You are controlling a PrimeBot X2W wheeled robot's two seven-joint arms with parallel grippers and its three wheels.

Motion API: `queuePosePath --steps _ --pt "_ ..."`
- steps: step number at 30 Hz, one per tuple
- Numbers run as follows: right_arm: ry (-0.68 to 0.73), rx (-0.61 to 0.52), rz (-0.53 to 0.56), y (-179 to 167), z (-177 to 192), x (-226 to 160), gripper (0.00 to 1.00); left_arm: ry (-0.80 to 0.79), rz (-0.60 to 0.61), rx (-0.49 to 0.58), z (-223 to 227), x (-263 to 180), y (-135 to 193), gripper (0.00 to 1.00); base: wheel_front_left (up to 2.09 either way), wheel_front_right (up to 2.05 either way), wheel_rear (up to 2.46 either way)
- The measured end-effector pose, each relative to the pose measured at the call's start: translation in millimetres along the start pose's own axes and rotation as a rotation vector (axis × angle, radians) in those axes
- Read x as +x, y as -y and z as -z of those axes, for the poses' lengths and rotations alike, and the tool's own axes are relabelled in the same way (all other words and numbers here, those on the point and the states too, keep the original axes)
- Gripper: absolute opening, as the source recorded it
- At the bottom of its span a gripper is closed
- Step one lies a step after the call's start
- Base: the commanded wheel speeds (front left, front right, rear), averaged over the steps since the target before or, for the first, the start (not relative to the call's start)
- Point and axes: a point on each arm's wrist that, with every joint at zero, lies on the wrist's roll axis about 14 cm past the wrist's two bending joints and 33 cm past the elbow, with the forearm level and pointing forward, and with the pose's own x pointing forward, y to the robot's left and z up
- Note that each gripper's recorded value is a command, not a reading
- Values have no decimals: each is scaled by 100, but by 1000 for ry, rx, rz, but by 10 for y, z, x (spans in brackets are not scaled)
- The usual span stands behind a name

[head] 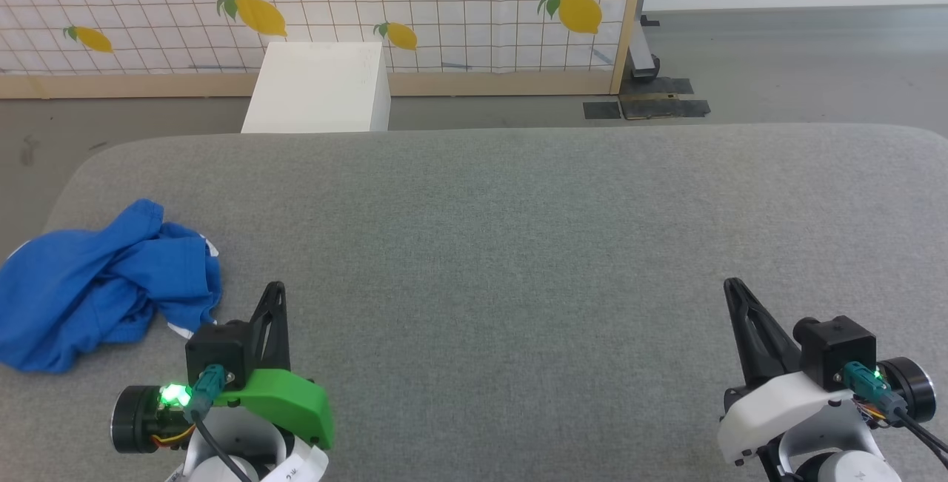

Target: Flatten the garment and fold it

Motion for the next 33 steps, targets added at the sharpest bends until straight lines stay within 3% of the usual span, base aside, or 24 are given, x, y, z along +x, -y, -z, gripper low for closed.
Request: queuePosePath --steps 24,25,26,27,33 --pt "0 0 0 -1 0 0 0 0 0 0 0 0 0 0 0 0 0" --pt "-1 0 0 0 2 -1 100 0 1 -1 0 0 2 100 0 0 0" --pt "-1 0 0 1 5 -2 0 0 1 -2 0 1 4 0 0 0 0" --pt "-2 0 0 1 5 -2 100 0 2 -4 0 1 8 100 0 0 0" --pt "-2 0 1 4 8 -3 100 -3 10 -8 12 0 34 100 0 0 0"
